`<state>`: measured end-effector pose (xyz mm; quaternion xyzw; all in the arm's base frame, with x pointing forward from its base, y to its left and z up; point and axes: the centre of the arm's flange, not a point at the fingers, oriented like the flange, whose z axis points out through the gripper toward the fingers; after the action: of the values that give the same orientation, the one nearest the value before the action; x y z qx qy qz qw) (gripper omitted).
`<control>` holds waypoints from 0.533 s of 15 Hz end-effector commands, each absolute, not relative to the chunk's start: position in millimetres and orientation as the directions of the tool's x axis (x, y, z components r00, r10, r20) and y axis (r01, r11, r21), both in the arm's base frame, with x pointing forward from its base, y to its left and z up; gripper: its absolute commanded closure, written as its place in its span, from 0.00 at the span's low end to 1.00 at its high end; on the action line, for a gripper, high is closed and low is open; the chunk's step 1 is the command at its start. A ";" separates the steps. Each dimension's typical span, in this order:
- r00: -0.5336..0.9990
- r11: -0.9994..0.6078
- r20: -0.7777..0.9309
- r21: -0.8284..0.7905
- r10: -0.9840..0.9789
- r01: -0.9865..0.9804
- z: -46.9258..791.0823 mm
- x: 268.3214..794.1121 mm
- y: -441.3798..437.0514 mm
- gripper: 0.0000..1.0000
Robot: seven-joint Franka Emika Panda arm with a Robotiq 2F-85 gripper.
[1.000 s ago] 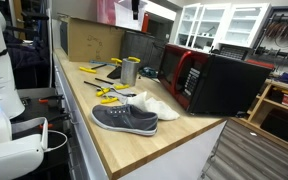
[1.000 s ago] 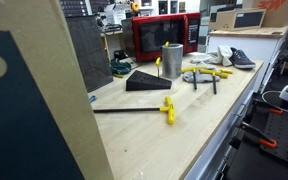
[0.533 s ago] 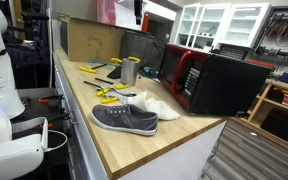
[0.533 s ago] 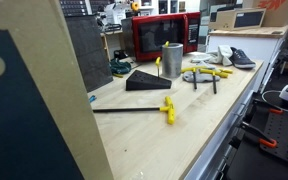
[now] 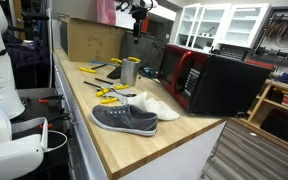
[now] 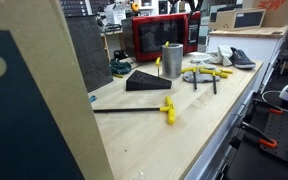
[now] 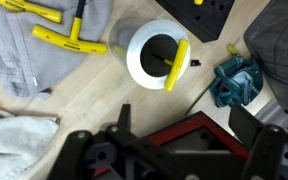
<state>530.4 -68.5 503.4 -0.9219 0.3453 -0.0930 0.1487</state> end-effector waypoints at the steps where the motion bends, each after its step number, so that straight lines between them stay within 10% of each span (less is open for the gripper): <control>1: 0.719 -0.687 0.029 -0.327 -0.694 -0.649 492.6 547.8 -60.5 0.00; 8: 0.690 -0.652 -0.041 -0.292 -0.723 -0.700 465.9 566.2 -63.1 0.00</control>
<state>550.5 -62.2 468.0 -0.9141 0.3761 -0.0565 0.1408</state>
